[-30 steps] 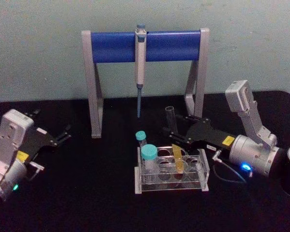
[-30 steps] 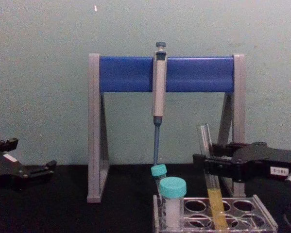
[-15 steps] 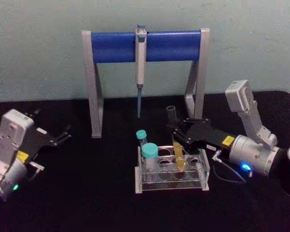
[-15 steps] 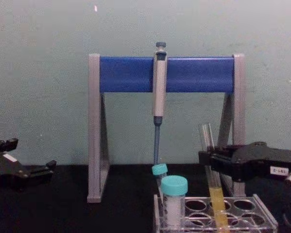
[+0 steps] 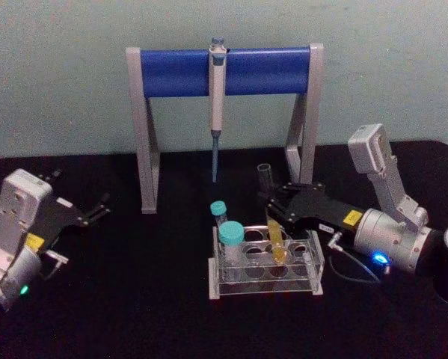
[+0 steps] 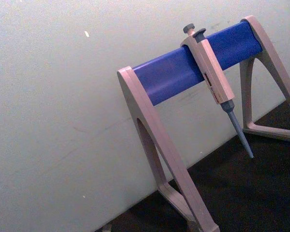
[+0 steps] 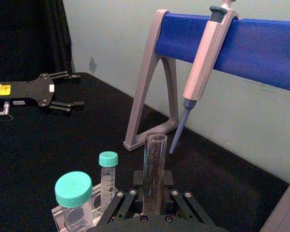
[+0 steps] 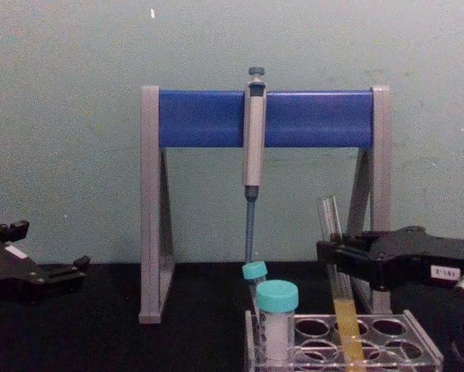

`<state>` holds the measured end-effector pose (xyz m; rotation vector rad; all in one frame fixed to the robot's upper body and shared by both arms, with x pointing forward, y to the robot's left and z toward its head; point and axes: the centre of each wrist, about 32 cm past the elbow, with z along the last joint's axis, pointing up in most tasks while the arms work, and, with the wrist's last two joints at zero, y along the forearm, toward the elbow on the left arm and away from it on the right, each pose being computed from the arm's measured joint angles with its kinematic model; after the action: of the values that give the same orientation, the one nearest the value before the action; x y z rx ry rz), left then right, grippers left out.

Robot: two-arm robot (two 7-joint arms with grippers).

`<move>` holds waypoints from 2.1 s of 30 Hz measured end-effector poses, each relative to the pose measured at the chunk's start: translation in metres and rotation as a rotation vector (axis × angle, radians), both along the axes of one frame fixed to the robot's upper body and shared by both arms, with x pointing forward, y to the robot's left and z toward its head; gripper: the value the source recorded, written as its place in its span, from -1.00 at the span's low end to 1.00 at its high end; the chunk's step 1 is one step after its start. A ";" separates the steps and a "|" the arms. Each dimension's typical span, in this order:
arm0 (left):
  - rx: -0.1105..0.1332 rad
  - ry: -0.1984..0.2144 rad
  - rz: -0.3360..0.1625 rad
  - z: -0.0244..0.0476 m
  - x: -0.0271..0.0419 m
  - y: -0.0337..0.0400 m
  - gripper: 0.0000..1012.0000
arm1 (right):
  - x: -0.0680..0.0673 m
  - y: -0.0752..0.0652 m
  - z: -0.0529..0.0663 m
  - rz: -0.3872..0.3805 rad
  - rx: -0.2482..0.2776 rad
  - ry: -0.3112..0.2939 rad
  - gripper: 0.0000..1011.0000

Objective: Pick up the test tube from the test tube rack, shake it, then place it back into the test tube rack.

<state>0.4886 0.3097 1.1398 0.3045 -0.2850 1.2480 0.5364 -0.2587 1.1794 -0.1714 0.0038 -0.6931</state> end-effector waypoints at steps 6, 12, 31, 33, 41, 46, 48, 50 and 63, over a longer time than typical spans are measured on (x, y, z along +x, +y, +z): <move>0.000 0.000 0.000 0.0000 0.0000 0.0000 0.98 | 0.000 0.000 0.000 0.000 0.000 0.000 -0.55; 0.000 0.000 0.000 0.0000 0.0000 0.0000 0.98 | 0.000 0.000 0.000 0.001 0.000 0.000 -0.55; 0.000 0.000 0.000 0.0000 0.0000 0.0000 0.98 | -0.011 -0.008 0.017 0.018 0.116 -0.056 -0.55; 0.000 0.000 0.000 0.0000 0.0000 0.0000 0.98 | -0.012 -0.009 0.019 0.009 0.135 -0.083 -0.55; 0.000 0.000 0.000 0.0000 0.0000 0.0000 0.98 | -0.013 -0.010 0.020 -0.025 0.201 -0.147 -0.55; 0.000 0.000 0.000 0.0000 0.0000 0.0000 0.98 | -0.013 -0.010 0.020 -0.044 0.221 -0.163 -0.55; 0.000 0.000 0.000 0.0000 0.0000 0.0000 0.98 | -0.013 -0.010 0.020 -0.048 0.223 -0.164 -0.55; 0.000 0.000 0.000 0.0000 0.0000 0.0000 0.98 | -0.013 -0.009 0.019 -0.049 0.223 -0.166 -0.55; 0.000 0.000 0.000 0.0000 0.0000 0.0000 0.98 | -0.011 -0.003 0.016 -0.030 0.215 -0.199 -0.55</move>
<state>0.4886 0.3097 1.1398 0.3046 -0.2850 1.2480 0.5255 -0.2616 1.1958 0.1049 -0.1096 -0.7327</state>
